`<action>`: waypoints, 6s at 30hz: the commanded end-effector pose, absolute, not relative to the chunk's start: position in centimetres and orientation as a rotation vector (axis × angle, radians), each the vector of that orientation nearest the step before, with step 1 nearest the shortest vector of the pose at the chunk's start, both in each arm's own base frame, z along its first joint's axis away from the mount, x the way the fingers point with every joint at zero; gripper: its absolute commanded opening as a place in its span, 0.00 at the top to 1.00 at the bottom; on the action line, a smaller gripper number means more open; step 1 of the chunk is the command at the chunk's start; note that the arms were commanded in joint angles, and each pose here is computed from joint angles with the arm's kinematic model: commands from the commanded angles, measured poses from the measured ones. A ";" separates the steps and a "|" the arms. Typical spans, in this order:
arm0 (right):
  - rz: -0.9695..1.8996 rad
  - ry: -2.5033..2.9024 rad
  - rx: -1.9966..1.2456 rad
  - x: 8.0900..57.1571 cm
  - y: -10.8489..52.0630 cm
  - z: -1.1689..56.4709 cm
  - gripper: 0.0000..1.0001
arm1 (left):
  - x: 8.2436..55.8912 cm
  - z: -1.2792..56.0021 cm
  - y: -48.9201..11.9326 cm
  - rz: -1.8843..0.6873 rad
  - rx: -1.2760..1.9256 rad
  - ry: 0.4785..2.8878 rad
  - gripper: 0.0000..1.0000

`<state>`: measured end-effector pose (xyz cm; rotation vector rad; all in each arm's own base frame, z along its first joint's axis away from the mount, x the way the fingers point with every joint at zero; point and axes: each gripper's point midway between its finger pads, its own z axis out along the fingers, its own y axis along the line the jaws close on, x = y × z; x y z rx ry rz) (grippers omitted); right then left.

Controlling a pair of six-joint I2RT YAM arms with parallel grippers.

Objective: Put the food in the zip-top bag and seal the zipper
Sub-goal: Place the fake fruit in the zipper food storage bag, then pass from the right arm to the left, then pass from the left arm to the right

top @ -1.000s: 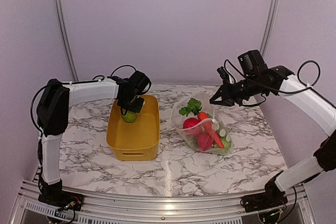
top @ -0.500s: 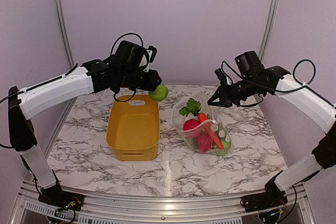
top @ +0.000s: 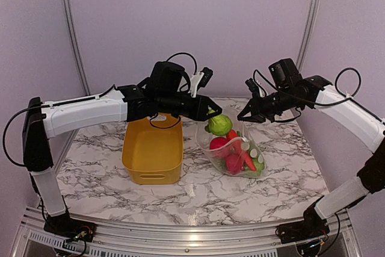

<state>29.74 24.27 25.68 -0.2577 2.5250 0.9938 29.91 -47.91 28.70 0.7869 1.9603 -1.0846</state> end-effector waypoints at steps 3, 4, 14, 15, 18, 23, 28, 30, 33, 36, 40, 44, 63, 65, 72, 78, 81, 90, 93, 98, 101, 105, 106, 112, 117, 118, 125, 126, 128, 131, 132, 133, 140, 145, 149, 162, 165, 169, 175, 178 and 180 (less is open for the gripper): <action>1.002 2.457 -0.267 30.5 24.4 27.8 1.00 | 29.0 24.4 -50.4 -1.141 0.839 2.046 0.82; 1.004 2.458 -0.269 30.5 24.4 27.8 1.00 | 28.8 23.9 -50.7 -1.151 0.844 2.053 0.82; 1.007 2.467 -0.280 30.8 24.7 27.9 1.00 | 28.8 20.4 -54.6 -1.326 0.792 2.095 0.83; 1.004 2.467 -0.282 30.8 24.7 28.0 1.00 | 28.9 20.2 -54.9 -1.339 0.786 2.097 0.83; 1.001 2.468 -0.287 30.9 24.7 28.1 1.00 | 29.3 19.2 -55.6 -1.359 0.757 2.120 0.83; 0.999 2.470 -0.289 30.9 24.7 28.2 1.00 | 30.7 17.5 -55.4 -1.268 0.681 2.196 0.64; 0.993 2.468 -0.287 30.7 24.5 28.3 1.00 | 31.9 20.2 -53.3 -1.111 0.680 2.155 0.39; 0.994 2.468 -0.284 30.6 24.4 28.2 1.00 | 32.5 21.7 -52.3 -1.069 0.666 2.136 0.21; 1.002 2.464 -0.279 30.4 24.4 28.2 1.00 | 32.7 23.7 -50.6 -0.994 0.660 2.103 0.01; 1.005 2.462 -0.274 30.1 24.3 28.1 1.00 | 32.2 26.0 -48.7 -0.927 0.685 2.043 0.01; 1.010 2.464 -0.274 29.7 24.1 27.9 1.00 | 30.1 29.7 -46.3 -0.940 0.756 1.891 0.01; 1.010 2.471 -0.279 29.4 24.0 27.8 1.00 | 28.9 33.8 -45.3 -0.989 0.755 1.754 0.01; 1.023 2.498 -0.321 28.1 23.8 27.8 1.00 | 20.3 22.2 -45.1 -0.628 1.733 1.605 0.50; 1.028 2.498 -0.322 27.9 23.8 27.8 1.00 | 20.3 21.0 -45.6 -0.584 1.769 1.601 0.51; 1.041 2.501 -0.320 27.4 23.7 27.7 1.00 | 23.1 17.8 -47.2 -0.417 1.774 1.622 0.63; 1.042 2.509 -0.316 27.0 23.5 27.6 1.00 | 23.8 18.0 -47.6 -0.385 1.762 1.620 0.63; 1.044 2.509 -0.307 26.9 23.5 27.6 1.00 | 22.4 20.0 -47.0 -0.455 1.781 1.594 0.60; 1.052 2.508 -0.299 27.0 23.6 27.5 1.00 | 22.7 20.6 -46.2 -0.412 1.815 1.535 0.54; 1.054 2.509 -0.304 26.9 23.6 27.7 1.00 | 22.8 19.9 -47.3 -0.458 1.816 1.539 0.53; 1.063 2.515 -0.313 26.8 23.7 27.5 1.00 | 24.7 17.9 -48.3 -0.389 1.786 1.558 0.55; 1.081 2.517 -0.317 26.6 24.0 27.6 1.00 | 26.5 16.6 -49.2 -0.342 1.754 1.587 0.61; 1.062 2.531 -0.345 26.6 24.0 27.6 1.00 | 26.6 17.1 -50.2 -0.399 1.731 1.597 0.74; 1.055 2.533 -0.349 26.7 23.9 27.6 1.00 | 26.3 17.3 -50.3 -0.424 1.725 1.600 0.80; 1.059 2.533 -0.351 26.6 23.9 27.1 1.00 | 24.1 19.1 -50.2 -0.604 1.667 1.647 1.00; 1.105 2.493 -0.435 25.9 24.0 29.3 0.79 | 22.0 24.6 -51.2 -0.885 1.438 1.690 1.00; 1.111 2.476 -0.456 25.6 24.0 29.9 0.73 | 21.8 25.5 -51.3 -0.926 1.394 1.702 1.00; 1.069 2.378 -0.521 23.9 22.7 31.5 0.54 | 21.4 26.3 -51.3 -1.018 1.300 1.760 1.00; 1.072 2.372 -0.525 23.5 22.6 31.3 0.54 | 21.5 26.0 -51.4 -1.014 1.299 1.767 1.00; 1.077 2.352 -0.536 23.0 22.5 31.2 0.55 | 21.8 25.1 -51.6 -1.003 1.297 1.784 1.00; 1.051 2.314 -0.553 22.6 22.0 30.9 0.55 | 22.1 24.2 -52.1 -0.999 1.299 1.794 1.00; 1.036 2.306 -0.561 22.6 21.9 30.6 0.56 | 22.2 24.0 -52.2 -0.998 1.300 1.796 1.00; 1.009 2.303 -0.561 22.9 21.7 30.2 0.56 | 22.2 23.8 -52.2 -0.999 1.301 1.798 1.00; 0.889 2.241 -0.564 26.3 21.9 28.2 0.65 | 21.6 23.6 -51.5 -1.006 1.314 1.809 1.00; 0.832 2.156 -0.618 28.4 22.6 28.1 0.67 | 21.7 21.7 -50.5 -0.945 1.330 1.882 1.00; 0.853 2.100 -0.723 28.6 23.6 27.7 0.63 | 22.4 20.6 -49.7 -0.909 1.330 1.916 1.00; 0.937 2.013 -0.907 28.9 25.9 26.7 0.59 | 23.1 21.1 -49.2 -0.889 1.315 1.910 1.00; 0.970 1.996 -0.928 28.9 26.4 26.3 0.59 | 23.1 21.1 -49.0 -0.886 1.315 1.910 1.00; 1.011 2.004 -0.950 28.8 26.9 25.6 0.62 | 23.2 21.3 -48.6 -0.868 1.312 1.911 1.00; 1.039 2.028 -0.950 28.5 27.0 24.5 0.64 | 23.3 21.3 -48.0 -0.855 1.304 1.917 1.00; 1.047 2.033 -0.952 28.4 27.1 24.2 0.69 | 23.3 21.4 -47.9 -0.856 1.298 1.920 1.00; 1.051 2.038 -0.949 28.4 27.1 23.9 0.72 | 23.3 21.3 -47.9 -0.856 1.296 1.922 1.00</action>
